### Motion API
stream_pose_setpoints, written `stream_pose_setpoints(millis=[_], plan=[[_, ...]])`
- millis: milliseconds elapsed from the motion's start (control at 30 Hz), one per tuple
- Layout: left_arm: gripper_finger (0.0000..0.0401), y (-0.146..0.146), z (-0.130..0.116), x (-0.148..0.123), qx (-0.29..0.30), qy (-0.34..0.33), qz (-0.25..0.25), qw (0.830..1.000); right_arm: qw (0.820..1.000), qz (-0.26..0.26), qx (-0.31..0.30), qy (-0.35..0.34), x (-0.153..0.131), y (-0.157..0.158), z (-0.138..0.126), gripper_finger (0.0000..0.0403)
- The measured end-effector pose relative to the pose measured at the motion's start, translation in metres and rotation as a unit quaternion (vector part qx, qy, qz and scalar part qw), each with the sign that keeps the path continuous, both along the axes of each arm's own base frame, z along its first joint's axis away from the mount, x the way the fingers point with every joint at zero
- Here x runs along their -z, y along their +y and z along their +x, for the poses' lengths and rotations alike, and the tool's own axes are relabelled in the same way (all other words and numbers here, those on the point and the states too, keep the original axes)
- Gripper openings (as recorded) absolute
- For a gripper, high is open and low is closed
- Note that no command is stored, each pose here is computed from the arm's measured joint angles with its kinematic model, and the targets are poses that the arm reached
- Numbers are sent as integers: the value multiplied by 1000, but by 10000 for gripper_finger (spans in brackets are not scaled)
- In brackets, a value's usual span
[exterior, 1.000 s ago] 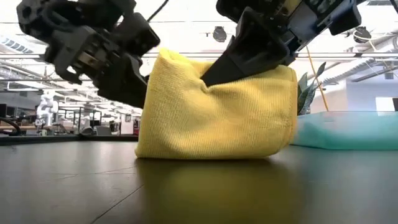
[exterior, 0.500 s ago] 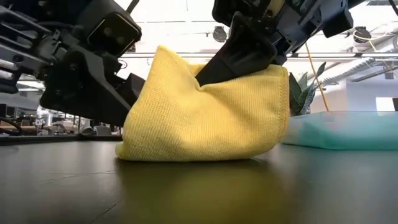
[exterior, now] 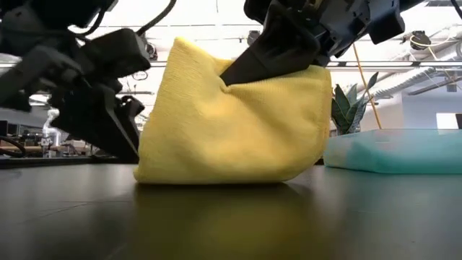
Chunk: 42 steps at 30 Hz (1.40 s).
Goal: Fold microfiber towels
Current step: Fold the yellow microfiber cloth
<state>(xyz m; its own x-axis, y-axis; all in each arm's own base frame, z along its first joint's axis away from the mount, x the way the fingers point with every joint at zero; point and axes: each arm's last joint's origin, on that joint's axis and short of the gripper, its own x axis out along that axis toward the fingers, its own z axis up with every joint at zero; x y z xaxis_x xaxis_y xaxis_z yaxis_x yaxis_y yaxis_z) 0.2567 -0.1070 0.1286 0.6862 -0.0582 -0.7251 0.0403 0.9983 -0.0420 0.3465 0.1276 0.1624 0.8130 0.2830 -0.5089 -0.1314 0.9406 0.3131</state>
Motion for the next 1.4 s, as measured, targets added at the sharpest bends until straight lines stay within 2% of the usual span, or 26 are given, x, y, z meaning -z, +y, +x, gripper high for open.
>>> stream_pose_setpoints(millis=[133,333,600,833,967,1067,1267,1400], plan=[[140,0,4,16,-11,-1,22,1000,1000,8,0,-11,-2,-5,3,4],[140,1,23,29,-4,-66,32,997,1000,23,1,-3,-2,-15,6,4],[140,18,33,29,-25,-87,47,995,997,45,25,55,12,-29,8,4],[140,15,32,20,-23,-102,39,994,993,58,56,82,16,-30,5,4],[140,8,32,10,-4,-131,25,991,993,61,51,92,15,-25,2,4],[140,5,33,8,17,-143,22,989,993,63,45,85,2,-21,-3,4],[140,-1,41,14,66,-185,13,980,992,58,67,86,-19,-19,-16,4],[140,-5,43,25,85,-188,5,978,990,65,77,95,-21,-20,-17,4]])
